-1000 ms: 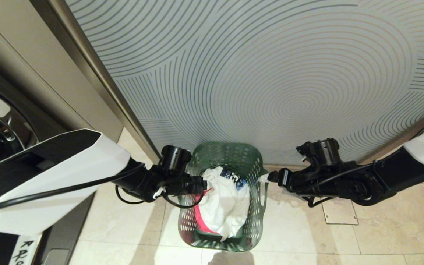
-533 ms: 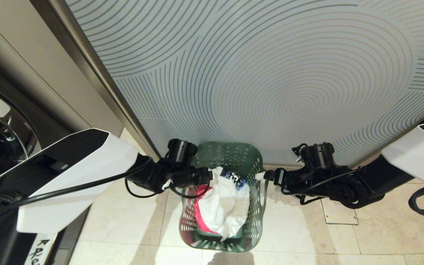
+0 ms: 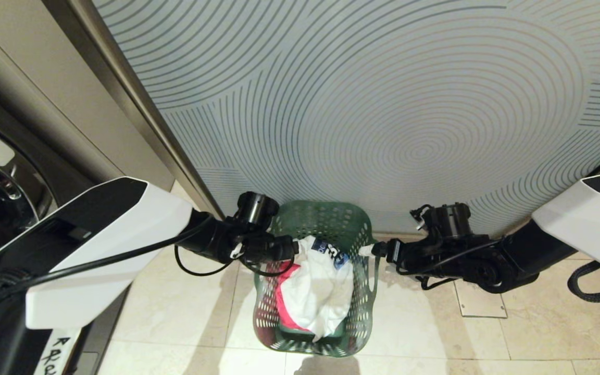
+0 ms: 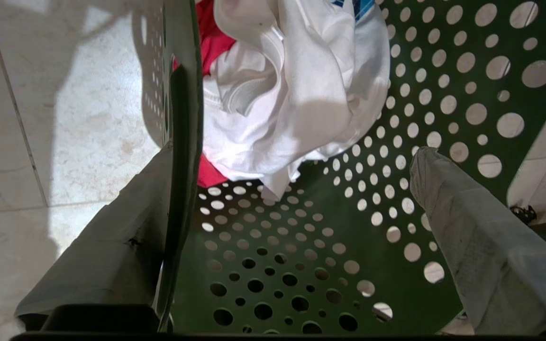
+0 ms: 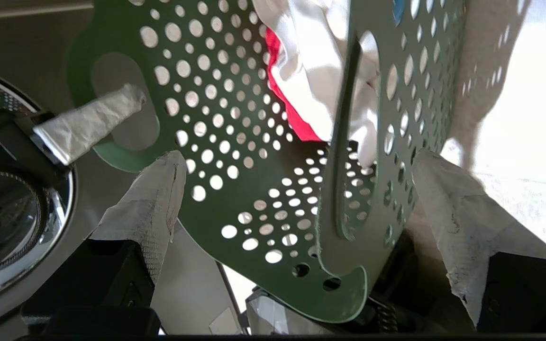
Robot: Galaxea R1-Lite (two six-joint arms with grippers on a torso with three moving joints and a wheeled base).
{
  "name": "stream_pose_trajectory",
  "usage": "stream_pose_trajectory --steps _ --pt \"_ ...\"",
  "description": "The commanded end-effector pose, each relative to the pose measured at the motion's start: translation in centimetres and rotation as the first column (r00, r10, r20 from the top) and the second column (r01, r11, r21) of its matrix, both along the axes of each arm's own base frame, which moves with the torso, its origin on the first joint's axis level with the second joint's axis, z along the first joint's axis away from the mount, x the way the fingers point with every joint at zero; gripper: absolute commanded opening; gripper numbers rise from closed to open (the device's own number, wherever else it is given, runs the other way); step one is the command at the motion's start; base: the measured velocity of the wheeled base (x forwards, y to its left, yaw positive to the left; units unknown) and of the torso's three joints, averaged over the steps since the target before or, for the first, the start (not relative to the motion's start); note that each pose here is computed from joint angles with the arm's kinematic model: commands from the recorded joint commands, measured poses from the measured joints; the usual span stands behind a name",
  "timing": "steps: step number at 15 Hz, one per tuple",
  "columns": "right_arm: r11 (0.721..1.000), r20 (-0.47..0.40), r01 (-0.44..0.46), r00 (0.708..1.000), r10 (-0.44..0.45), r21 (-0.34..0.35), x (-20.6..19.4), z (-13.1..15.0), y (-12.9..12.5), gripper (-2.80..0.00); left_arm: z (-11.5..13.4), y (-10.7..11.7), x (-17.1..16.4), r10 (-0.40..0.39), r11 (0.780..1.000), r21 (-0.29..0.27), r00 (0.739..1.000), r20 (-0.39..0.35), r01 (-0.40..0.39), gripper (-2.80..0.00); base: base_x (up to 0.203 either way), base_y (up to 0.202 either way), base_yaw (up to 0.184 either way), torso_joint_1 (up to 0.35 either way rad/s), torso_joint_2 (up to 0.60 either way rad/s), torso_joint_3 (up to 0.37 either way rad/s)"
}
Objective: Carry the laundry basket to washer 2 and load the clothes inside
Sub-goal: Pick up the clothes basket and put it beside the washing machine
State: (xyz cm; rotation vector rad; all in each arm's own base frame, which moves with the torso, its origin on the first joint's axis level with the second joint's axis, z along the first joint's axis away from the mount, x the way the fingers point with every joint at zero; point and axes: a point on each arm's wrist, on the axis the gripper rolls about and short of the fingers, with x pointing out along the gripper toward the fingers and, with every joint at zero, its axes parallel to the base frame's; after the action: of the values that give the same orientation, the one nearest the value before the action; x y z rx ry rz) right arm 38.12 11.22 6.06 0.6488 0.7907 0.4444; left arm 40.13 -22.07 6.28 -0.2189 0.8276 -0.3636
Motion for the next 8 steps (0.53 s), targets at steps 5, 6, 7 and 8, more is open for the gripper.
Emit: stream_pose_trajectory --steps 5,6,7,8 --pt "1.0 0.009 0.001 1.0 -0.001 0.015 1.0 -0.3 0.3 0.0 1.0 -0.3 -0.4 0.007 0.998 -0.067 0.999 -0.042 -0.01 0.0 0.0 0.0 0.0 0.0 0.0 0.0" --pt "1.0 0.011 0.002 1.0 -0.002 0.017 1.0 -0.2 0.2 0.0 1.0 -0.5 -0.6 0.006 0.997 -0.071 0.999 -0.047 -0.009 0.0 0.0 0.0 0.0 0.0 0.0 0.0" --pt "1.0 0.01 0.0 1.0 0.0 0.016 1.0 -0.3 0.3 0.0 0.9 -0.9 -0.8 0.002 0.997 -0.074 0.999 -0.053 -0.006 0.0 0.0 0.0 0.0 0.0 0.0 0.0" --pt "1.0 0.012 0.001 1.0 -0.001 0.013 1.0 -0.3 0.2 0.0 0.8 -1.0 -0.8 0.001 0.997 -0.076 0.998 -0.056 -0.006 0.0 0.0 0.0 0.0 0.0 0.0 0.0"
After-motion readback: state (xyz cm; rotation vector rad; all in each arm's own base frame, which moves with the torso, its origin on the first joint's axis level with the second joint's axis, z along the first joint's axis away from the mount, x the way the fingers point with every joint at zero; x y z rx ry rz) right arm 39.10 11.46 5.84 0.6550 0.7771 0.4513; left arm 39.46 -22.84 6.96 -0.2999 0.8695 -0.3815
